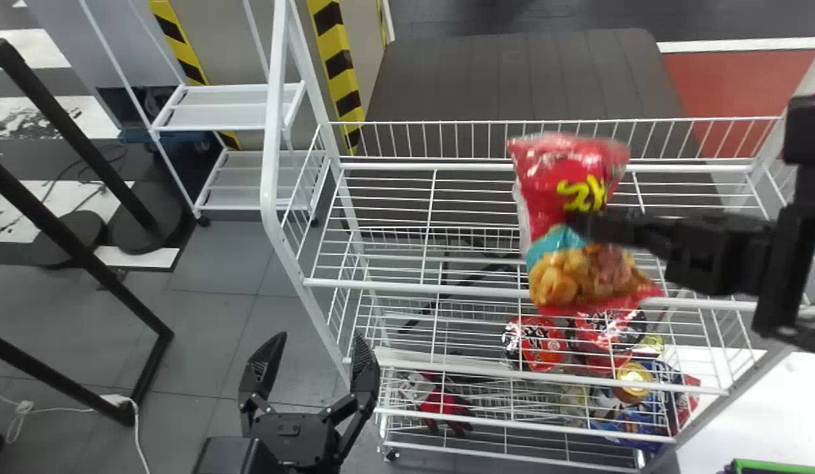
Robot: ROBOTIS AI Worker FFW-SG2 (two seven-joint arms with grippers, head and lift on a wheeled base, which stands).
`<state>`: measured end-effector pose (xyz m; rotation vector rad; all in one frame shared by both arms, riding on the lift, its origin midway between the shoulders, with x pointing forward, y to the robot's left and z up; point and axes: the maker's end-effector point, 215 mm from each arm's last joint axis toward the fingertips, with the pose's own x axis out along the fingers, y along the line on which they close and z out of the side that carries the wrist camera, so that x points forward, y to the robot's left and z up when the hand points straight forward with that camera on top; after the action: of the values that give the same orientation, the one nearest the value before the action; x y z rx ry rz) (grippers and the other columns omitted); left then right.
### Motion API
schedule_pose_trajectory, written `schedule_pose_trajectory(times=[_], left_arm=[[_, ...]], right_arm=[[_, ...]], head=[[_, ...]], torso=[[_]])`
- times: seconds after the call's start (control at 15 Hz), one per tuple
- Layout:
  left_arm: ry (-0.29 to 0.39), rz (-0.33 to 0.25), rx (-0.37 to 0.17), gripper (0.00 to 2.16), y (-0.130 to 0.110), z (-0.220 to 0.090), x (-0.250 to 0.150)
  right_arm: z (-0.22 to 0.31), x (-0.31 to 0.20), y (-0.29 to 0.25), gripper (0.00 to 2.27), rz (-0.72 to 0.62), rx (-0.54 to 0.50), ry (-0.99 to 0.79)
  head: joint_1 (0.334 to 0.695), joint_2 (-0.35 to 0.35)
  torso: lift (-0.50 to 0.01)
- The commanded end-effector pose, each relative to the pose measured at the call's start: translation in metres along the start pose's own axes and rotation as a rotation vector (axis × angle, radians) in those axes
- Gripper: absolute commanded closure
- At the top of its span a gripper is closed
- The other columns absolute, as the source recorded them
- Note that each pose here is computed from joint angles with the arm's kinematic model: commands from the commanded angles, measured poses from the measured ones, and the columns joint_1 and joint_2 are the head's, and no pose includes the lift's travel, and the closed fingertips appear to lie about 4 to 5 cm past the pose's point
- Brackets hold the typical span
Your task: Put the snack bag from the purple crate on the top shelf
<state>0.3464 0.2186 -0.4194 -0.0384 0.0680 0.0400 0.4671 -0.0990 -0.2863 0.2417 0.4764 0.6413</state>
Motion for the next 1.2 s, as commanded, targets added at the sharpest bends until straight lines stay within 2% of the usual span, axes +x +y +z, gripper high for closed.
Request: schedule_pose_trajectory(times=[0.0,0.13,0.47,0.93,1.13], left_arm=[[-0.001,0.001,-0.004,0.12,0.000,-0.002,0.002],[0.000,-0.001,-0.005,0.12,-0.003,-0.004,0.004],[0.000,0.003,-0.005,0.12,0.001,-0.007,0.004],[-0.011,0.007,-0.005,0.12,0.006,-0.005,0.004],[-0.016,0.009,-0.005,0.12,0.009,-0.005,0.003]], right_arm=[[0.050,0.010,0.020,2.14,0.033,-0.126,-0.182],[0.064,0.028,0.030,2.14,0.045,-0.193,-0.295],[0.068,0.065,0.029,2.14,0.008,-0.263,-0.494],[0.052,0.138,0.047,2.14,0.039,-0.208,-0.548],[0.050,0.164,0.059,2.14,0.034,-0.235,-0.570]], head=[[0.695,0.166],[0.695,0.175],[0.695,0.204],[0.695,0.255],[0.695,0.290]], torso=[[0.000],[0.000],[0.000],[0.000],[0.000]])
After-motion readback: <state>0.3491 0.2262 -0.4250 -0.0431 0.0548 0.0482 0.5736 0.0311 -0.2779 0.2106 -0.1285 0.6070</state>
